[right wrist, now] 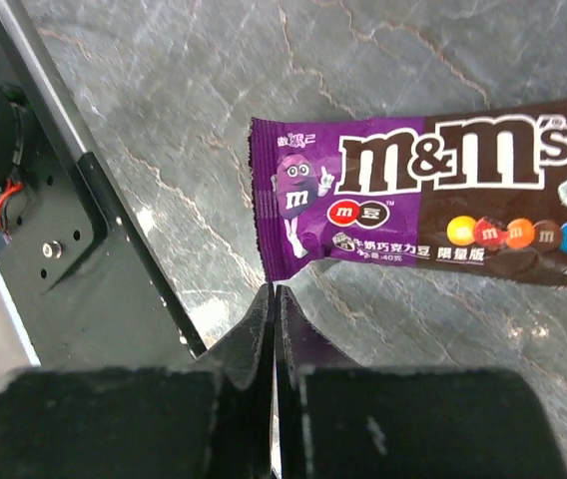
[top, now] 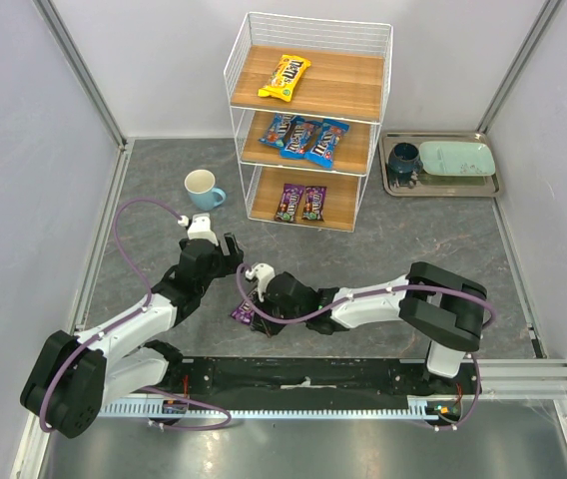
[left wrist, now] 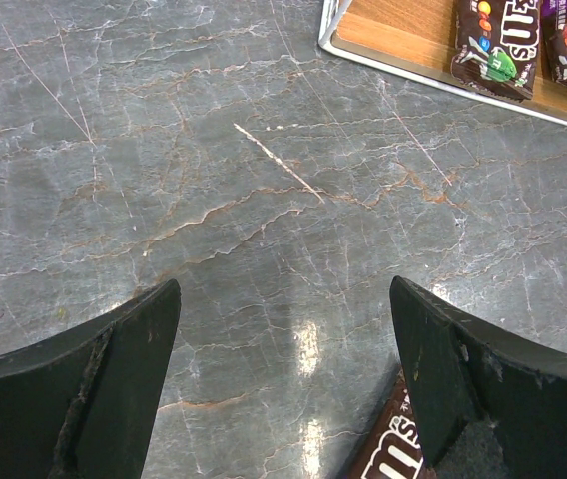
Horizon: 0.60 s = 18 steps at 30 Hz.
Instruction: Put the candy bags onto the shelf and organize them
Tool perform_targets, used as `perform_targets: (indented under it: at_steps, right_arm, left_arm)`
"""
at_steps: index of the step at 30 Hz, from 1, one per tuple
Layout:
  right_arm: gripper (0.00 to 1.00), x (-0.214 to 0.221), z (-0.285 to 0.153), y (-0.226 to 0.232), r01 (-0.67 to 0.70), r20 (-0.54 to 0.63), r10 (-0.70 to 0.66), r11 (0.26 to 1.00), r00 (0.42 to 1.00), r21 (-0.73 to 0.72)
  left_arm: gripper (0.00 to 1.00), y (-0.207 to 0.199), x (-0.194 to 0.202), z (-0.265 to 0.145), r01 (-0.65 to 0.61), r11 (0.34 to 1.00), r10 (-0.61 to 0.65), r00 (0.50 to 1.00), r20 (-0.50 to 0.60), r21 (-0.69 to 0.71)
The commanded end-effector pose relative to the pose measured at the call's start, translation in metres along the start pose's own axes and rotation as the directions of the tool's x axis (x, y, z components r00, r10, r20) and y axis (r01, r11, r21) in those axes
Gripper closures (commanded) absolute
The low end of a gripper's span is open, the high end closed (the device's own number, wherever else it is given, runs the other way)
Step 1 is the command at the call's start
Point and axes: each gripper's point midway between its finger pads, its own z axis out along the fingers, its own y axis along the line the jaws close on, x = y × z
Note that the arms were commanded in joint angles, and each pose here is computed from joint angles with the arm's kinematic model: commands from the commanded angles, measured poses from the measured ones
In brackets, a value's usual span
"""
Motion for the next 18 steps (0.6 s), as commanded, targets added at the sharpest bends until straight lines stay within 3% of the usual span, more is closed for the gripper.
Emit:
perform_targets:
  at_steps: [1, 12, 18]
  right_arm:
    - [1.00, -0.042, -0.011, 0.019, -0.006, 0.169, 0.017, 0.998, 0.985, -0.062]
    - [1.00, -0.087, -0.069, -0.050, -0.065, 0.265, 0.024, 0.987, 0.964, 0.148]
    - [1.00, -0.128, -0.053, -0.080, -0.075, 0.247, 0.019, 0.973, 0.969, 0.220]
  left_arm:
    - [0.08, -0.001, -0.011, 0.002, 0.037, 0.999, -0.036, 0.998, 0.047, -0.005]
    - [0.08, 0.003, -0.014, 0.000, 0.047, 0.999, -0.046, 0.997, 0.061, -0.023]
    - [0.11, 0.007, -0.016, -0.002, 0.055, 0.998, -0.052, 0.996, 0.072, -0.041]
